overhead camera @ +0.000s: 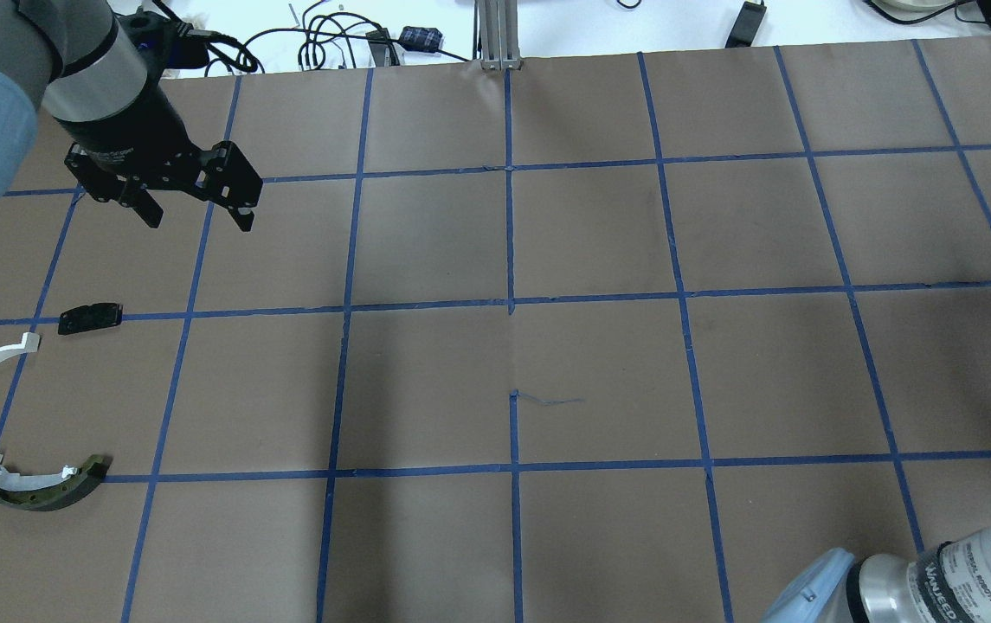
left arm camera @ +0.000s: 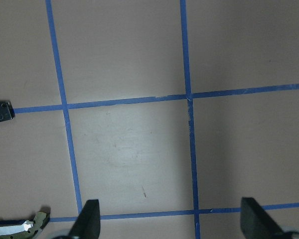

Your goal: Place bearing gear from tray to pile

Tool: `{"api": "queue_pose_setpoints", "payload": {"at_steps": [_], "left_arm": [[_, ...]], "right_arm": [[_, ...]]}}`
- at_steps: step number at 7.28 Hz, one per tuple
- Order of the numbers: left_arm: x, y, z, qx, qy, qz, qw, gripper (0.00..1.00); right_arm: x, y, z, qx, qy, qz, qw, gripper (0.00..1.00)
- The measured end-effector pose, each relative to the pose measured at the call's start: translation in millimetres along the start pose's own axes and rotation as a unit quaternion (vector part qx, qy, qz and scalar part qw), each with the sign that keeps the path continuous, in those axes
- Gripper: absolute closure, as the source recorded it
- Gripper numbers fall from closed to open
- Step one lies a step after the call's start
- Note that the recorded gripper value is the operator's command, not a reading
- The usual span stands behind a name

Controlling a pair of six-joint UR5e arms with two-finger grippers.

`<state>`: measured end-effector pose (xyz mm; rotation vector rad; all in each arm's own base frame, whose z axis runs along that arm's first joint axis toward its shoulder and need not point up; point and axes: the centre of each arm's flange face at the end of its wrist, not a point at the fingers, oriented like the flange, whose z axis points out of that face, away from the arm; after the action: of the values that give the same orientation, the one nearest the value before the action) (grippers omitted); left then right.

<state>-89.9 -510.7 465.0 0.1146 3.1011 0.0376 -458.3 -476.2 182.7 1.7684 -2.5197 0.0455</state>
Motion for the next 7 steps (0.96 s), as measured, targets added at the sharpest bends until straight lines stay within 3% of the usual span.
{"api": "queue_pose_setpoints", "payload": {"at_steps": [2,5,6,7], "left_arm": [[0.2,0.0,0.8,-0.001,0.0,0.0,1.0,0.0],[-0.6,-0.2,0.2,0.001,0.0,0.0,1.0,0.0],[-0.6,-0.2,-0.2,0.001,0.001,0.0,1.0,0.0],[-0.4,-0.1,-0.2,0.001,0.001,0.0,1.0,0.0]], "right_arm": [[1.9,-5.0,-4.2,-0.005,0.0,-0.001,1.0,0.96],[12.8,-42.2,-41.4,-0.023,0.008,0.021,0.9995,0.98],[17.4,-77.3,-62.0,-0.019,0.003,0.032,0.9993,0.99],[21.2,-134.5,-90.8,-0.013,0.001,0.046,0.9988,0.99]]}}
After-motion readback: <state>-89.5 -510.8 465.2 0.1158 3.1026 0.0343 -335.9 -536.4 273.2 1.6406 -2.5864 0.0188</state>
